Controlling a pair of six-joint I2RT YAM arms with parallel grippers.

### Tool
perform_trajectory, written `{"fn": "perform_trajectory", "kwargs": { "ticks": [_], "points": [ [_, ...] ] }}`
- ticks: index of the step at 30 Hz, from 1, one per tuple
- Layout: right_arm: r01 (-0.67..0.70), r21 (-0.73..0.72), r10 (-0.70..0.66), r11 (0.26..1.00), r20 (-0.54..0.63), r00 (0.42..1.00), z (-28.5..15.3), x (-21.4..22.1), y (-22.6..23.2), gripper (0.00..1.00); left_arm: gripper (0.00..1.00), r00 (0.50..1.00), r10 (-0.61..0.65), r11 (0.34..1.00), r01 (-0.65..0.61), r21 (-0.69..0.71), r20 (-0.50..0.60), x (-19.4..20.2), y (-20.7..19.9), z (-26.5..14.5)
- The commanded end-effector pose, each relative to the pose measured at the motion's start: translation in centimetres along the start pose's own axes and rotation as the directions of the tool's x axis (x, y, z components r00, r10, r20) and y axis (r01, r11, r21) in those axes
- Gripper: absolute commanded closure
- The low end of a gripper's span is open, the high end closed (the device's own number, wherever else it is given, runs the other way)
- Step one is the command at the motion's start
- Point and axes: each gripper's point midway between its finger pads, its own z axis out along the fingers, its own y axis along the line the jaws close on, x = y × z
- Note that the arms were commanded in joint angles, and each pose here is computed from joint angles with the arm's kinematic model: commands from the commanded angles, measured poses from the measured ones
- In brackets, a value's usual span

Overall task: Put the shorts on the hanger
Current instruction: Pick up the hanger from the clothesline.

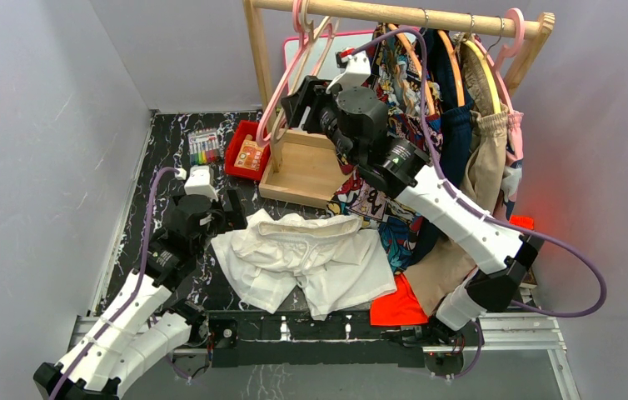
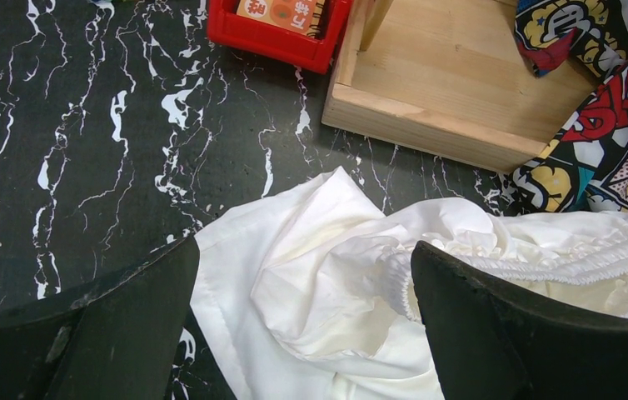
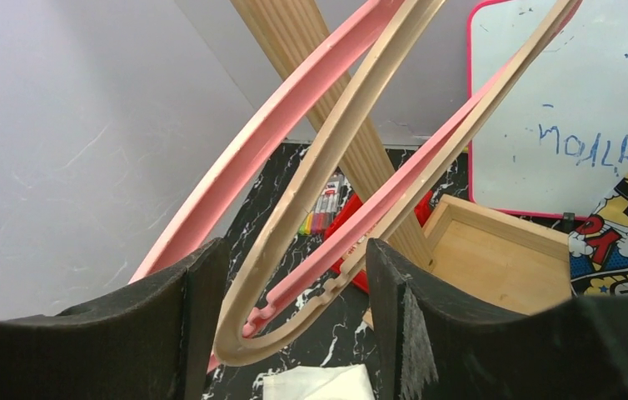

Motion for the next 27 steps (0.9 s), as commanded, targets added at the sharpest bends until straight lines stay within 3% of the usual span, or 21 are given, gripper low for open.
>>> {"fn": "perform_trajectory", "kwargs": {
  "ticks": [1,10,27],
  "points": [
    [-0.019,-0.017,0.020,1.000,0.076,0.997,-0.6,-3.1,0.9,0.33,0.02,1.000,-0.010,1.000,0.010,0.018,0.022,-1.0,-0.5,-0.3],
    [0.039,0.039,-0.042,0.998,0.076,0.996,-0.6,-2.9,-0.4,0.41,0.02,1.000,-0.006,1.000,0.005,0.020,0.012,-0.8,-0.6,-0.1],
    [0.100,0.110,-0.113,0.989,0.119,0.986,-2.8,-4.8,-2.3,0.42,0.02,1.000,0.001,1.000,-0.001,0.017,0.004,-0.7,-0.6,0.1]
  ]
}}
